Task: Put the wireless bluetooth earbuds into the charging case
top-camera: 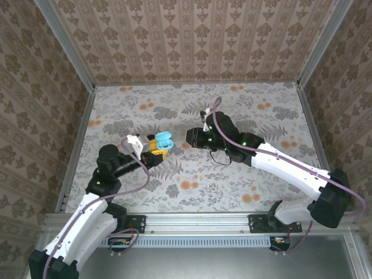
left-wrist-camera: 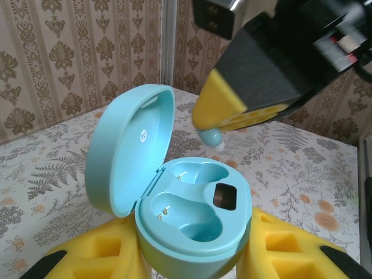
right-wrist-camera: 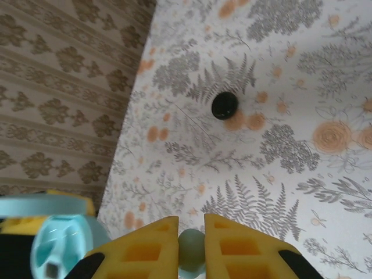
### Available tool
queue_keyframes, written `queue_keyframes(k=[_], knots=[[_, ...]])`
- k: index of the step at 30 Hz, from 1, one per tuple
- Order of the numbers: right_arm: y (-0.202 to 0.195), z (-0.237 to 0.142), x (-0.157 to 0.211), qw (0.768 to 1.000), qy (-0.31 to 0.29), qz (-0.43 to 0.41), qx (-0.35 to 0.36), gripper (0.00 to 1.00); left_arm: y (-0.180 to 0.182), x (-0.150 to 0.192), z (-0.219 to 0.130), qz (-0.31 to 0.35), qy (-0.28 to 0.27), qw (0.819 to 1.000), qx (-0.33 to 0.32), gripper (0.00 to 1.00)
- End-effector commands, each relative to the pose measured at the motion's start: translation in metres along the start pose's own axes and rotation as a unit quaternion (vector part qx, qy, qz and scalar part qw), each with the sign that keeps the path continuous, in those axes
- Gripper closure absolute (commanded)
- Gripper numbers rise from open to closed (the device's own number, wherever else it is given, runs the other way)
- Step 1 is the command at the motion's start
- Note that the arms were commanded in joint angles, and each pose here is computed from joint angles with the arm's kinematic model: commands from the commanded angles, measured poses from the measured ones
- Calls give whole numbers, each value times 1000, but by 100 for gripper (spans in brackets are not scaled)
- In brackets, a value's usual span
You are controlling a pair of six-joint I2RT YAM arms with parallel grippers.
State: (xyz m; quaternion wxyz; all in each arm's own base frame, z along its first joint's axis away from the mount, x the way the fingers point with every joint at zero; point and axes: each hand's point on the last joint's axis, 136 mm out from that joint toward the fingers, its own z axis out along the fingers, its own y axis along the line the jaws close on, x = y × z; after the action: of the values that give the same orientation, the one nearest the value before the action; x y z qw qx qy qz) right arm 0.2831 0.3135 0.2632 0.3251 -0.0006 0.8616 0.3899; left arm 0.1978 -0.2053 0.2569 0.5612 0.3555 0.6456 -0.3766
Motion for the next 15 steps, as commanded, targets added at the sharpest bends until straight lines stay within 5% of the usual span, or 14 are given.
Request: queue_keyframes(k=[1,15], knots=[[19,-12,-16,998,-56,0,-28,85,0,-5,1,4,-14,1000,-3,72],[77,-19,-1,992,-73,-33,-100,85,-1,-4,3,-2,-14,1000,-1,72]])
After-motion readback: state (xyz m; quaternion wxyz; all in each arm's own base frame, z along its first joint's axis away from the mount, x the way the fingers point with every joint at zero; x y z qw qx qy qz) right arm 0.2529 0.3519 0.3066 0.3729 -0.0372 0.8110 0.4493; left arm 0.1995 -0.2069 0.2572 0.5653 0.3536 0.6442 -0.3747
